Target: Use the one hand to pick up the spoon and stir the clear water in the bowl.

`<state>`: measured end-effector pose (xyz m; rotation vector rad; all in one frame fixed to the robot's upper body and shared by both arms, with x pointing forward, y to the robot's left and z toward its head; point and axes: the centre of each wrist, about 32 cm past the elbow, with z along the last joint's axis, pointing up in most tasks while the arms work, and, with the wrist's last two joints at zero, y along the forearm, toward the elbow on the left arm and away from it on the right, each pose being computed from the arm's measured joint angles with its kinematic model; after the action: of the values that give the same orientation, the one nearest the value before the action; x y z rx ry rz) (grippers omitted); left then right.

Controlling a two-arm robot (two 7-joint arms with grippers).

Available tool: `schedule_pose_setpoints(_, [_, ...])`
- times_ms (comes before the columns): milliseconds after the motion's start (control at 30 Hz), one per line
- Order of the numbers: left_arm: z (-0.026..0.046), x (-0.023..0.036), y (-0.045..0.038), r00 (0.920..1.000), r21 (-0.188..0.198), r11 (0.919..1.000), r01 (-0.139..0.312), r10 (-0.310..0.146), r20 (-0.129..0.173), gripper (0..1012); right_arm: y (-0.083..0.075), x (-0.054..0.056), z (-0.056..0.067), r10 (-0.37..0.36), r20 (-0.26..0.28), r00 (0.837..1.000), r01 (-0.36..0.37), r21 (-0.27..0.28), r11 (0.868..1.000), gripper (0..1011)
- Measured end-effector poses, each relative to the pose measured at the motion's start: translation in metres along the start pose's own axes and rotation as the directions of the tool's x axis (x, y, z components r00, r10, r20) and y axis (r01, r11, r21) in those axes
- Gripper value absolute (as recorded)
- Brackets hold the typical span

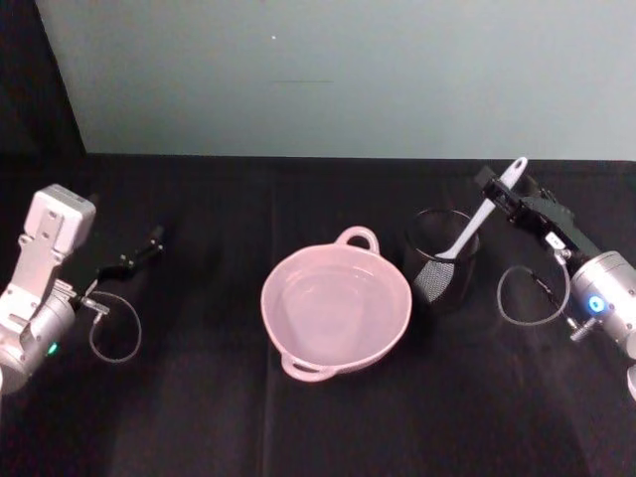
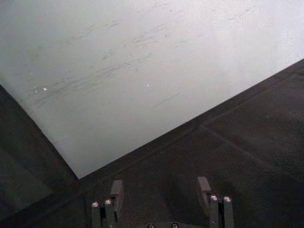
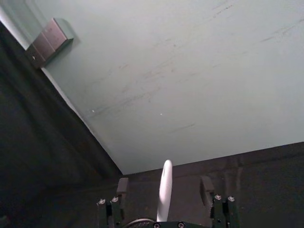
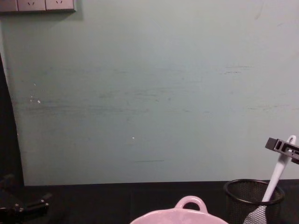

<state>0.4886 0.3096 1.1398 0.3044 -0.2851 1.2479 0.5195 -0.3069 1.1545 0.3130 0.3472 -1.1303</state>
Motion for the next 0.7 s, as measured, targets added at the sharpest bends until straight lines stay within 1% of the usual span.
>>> schedule_pose_setpoints(67, [0.0000,0.0000,0.0000,1.0000,0.000,1.0000,0.000,0.000,0.000,1011,0.0018,0.0014,-0.0001,0.003,-0.017,1.000,-0.003,0.006,1.000,927])
schedule_pose_setpoints(133, [0.0000,0.0000,0.0000,1.0000,0.000,1.0000,0.000,0.000,0.000,1011,0.0029,0.0021,-0.0005,0.005,-0.029,1.000,-0.005,0.010,1.000,898])
schedule_pose_setpoints(167, [0.0000,0.0000,0.0000,1.0000,0.000,1.0000,0.000,0.000,0.000,1011,0.0033,0.0022,-0.0006,0.006,-0.031,0.999,-0.006,0.010,1.000,852])
schedule_pose_setpoints(267, [0.0000,0.0000,0.0000,1.0000,0.000,1.0000,0.000,0.000,0.000,1011,0.0043,0.0022,-0.0014,0.007,-0.039,0.999,-0.006,0.012,1.000,787])
schedule_pose_setpoints(300, [0.0000,0.0000,0.0000,1.0000,0.000,1.0000,0.000,0.000,0.000,1011,0.0045,0.0021,-0.0016,0.007,-0.041,0.999,-0.007,0.013,1.000,742])
schedule_pose_setpoints(367, [0.0000,0.0000,0.0000,1.0000,0.000,1.0000,0.000,0.000,0.000,1011,0.0050,0.0017,-0.0023,0.009,-0.046,0.999,-0.008,0.014,1.000,685])
schedule_pose_setpoints(500, [0.0000,0.0000,0.0000,1.0000,0.000,1.0000,0.000,0.000,0.000,1011,0.0057,0.0008,-0.0030,0.011,-0.047,0.999,-0.010,0.015,1.000,565])
schedule_pose_setpoints(567, [0.0000,0.0000,0.0000,1.0000,0.000,1.0000,0.000,0.000,0.000,1011,0.0061,0.0006,-0.0034,0.010,-0.045,0.999,-0.010,0.016,1.000,484])
schedule_pose_setpoints(633, [0.0000,0.0000,0.0000,1.0000,0.000,1.0000,0.000,0.000,0.000,1011,0.0062,0.0004,-0.0036,0.010,-0.042,0.999,-0.009,0.017,1.000,448])
schedule_pose_setpoints(667, [0.0000,0.0000,0.0000,1.0000,0.000,1.0000,0.000,0.000,0.000,1011,0.0062,0.0003,-0.0038,0.010,-0.039,0.999,-0.009,0.018,1.000,380])
schedule_pose_setpoints(700, [0.0000,0.0000,0.0000,1.0000,0.000,1.0000,0.000,0.000,0.000,1011,0.0062,0.0003,-0.0038,0.010,-0.039,0.999,-0.009,0.018,1.000,380])
